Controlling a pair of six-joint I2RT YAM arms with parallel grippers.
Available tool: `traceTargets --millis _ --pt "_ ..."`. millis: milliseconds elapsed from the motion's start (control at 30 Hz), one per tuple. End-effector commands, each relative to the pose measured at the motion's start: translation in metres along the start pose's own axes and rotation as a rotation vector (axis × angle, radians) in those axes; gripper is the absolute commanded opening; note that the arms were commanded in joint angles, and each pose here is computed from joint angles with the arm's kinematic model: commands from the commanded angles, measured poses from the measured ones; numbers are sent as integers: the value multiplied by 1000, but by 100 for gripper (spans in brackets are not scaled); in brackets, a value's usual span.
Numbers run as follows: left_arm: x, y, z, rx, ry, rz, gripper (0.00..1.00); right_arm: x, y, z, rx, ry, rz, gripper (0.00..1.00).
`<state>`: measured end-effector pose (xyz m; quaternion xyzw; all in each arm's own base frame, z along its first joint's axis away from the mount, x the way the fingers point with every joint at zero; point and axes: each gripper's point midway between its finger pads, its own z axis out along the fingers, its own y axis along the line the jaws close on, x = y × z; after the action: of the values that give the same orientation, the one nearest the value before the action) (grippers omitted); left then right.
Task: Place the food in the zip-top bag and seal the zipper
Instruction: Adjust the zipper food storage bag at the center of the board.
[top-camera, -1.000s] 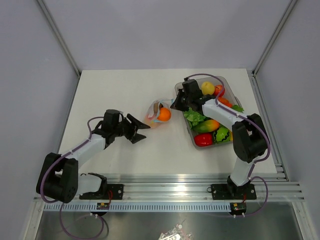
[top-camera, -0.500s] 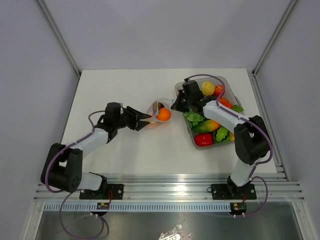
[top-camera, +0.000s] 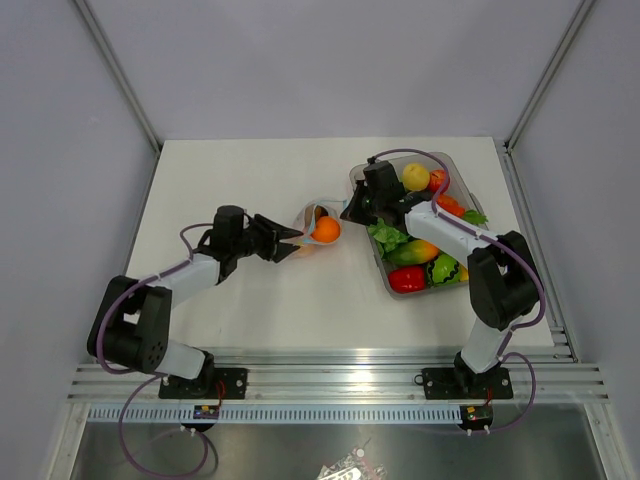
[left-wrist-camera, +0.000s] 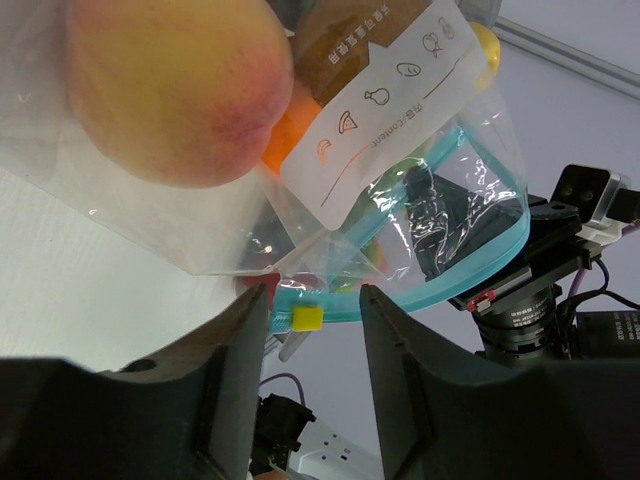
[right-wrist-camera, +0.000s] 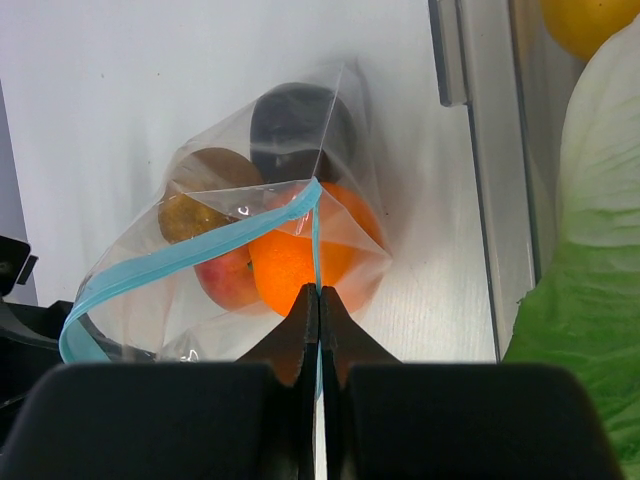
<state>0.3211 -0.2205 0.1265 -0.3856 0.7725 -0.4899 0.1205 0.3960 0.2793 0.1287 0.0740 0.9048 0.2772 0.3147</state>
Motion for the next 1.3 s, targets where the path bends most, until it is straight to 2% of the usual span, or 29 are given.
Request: traceTargets --millis 0,67,100,167,300,467,600,700,733,867,933,1000,1100,1133,1167,1267 --pt "-10 -10 3 46 -32 22 40 -16 18 -16 -35 -68 -6 0" --pt "-14 -16 4 55 -32 28 28 -14 16 -16 -31 -70 -3 0" --pt "-17 -17 7 55 -31 30 13 -13 14 -16 -27 -70 2 0" --pt "-15 -35 7 82 0 73 0 -10 10 -16 -23 -78 27 0" --pt "-8 -56 -5 83 31 142 0 -8 7 -19 -23 -115 67 0" --pt "-1 -85 -26 88 52 219 0 -24 3 -20 12 -224 128 0" --pt "-16 -95 -29 109 57 235 0 -43 8 -16 9 -302 181 0" --pt "-25 -109 -26 137 101 259 0 -73 29 -20 -11 -355 143 0" --pt "-25 -126 -26 161 127 288 0 -85 39 -26 -29 -376 124 0" --pt "-25 -146 -38 179 113 353 0 -85 41 -32 -44 -384 93 1" --pt "-22 -141 -39 175 133 386 0 -66 29 -28 -36 -347 89 2" --pt "-19 -109 -33 123 169 375 0 -55 24 -21 -52 -326 96 2" --pt "-17 -56 -23 53 220 320 0 -19 8 -4 -38 -222 110 5" --pt "-14 -47 -21 58 250 313 0 -7 4 -1 -36 -186 109 10" --pt "-13 -36 -19 39 266 310 0 -2 1 1 -27 -170 106 28" --pt "-5 1 -20 -24 292 275 0 3 -1 -18 -1 -144 88 42"
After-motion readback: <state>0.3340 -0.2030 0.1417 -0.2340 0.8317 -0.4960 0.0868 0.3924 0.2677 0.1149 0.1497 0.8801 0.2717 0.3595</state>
